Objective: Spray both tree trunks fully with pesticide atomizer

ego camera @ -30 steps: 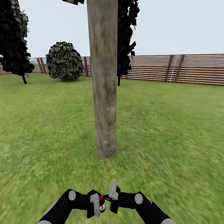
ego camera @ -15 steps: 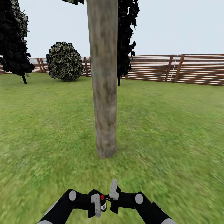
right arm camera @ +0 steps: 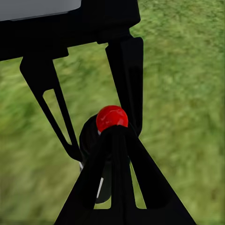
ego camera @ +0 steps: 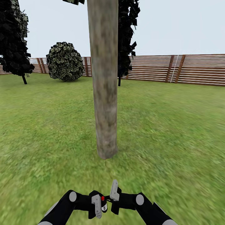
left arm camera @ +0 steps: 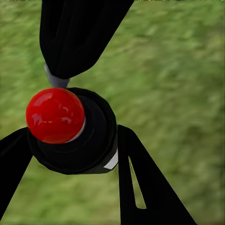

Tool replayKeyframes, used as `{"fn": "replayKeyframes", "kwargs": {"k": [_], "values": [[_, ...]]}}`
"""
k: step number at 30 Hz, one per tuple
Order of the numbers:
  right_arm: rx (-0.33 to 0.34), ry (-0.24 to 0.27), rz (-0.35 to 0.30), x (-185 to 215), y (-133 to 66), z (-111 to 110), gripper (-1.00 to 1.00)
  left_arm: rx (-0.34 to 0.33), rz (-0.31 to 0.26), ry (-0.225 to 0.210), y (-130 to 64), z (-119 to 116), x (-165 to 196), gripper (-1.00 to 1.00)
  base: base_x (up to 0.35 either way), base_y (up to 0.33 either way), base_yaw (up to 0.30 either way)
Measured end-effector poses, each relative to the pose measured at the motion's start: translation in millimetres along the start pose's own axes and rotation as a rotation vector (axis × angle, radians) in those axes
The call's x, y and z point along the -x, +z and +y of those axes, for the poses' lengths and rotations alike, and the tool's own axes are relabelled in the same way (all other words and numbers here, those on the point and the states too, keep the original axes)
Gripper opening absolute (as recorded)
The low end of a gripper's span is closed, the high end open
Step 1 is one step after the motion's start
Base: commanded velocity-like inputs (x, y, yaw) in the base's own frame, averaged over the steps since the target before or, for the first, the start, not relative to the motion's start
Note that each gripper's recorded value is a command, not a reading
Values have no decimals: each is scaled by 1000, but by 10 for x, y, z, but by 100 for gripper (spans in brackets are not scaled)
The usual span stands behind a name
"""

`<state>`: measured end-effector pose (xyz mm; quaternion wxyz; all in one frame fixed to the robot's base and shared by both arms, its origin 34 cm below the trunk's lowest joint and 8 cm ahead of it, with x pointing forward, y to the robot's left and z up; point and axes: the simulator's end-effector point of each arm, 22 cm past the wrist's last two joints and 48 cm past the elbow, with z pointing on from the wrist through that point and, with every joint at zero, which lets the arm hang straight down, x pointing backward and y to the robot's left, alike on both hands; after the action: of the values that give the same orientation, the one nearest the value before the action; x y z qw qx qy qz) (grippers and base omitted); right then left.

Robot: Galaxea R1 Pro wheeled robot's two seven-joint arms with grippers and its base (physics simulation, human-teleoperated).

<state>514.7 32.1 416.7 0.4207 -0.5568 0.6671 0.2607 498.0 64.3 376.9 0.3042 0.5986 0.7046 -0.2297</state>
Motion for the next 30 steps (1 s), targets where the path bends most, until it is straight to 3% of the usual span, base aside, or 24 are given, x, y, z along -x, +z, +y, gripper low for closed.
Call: {"fn": "replayKeyframes", "kwargs": {"k": [16, 30], "values": [[0, 0, 0, -1, 0, 0, -100, -34, -17, -5, 17, -82, 54, -100, 0, 0, 0], [-4, 5, -3, 7, -2, -13, -100, -25, -39, -22, 5, -45, 103, -100, 0, 0, 0]]}}
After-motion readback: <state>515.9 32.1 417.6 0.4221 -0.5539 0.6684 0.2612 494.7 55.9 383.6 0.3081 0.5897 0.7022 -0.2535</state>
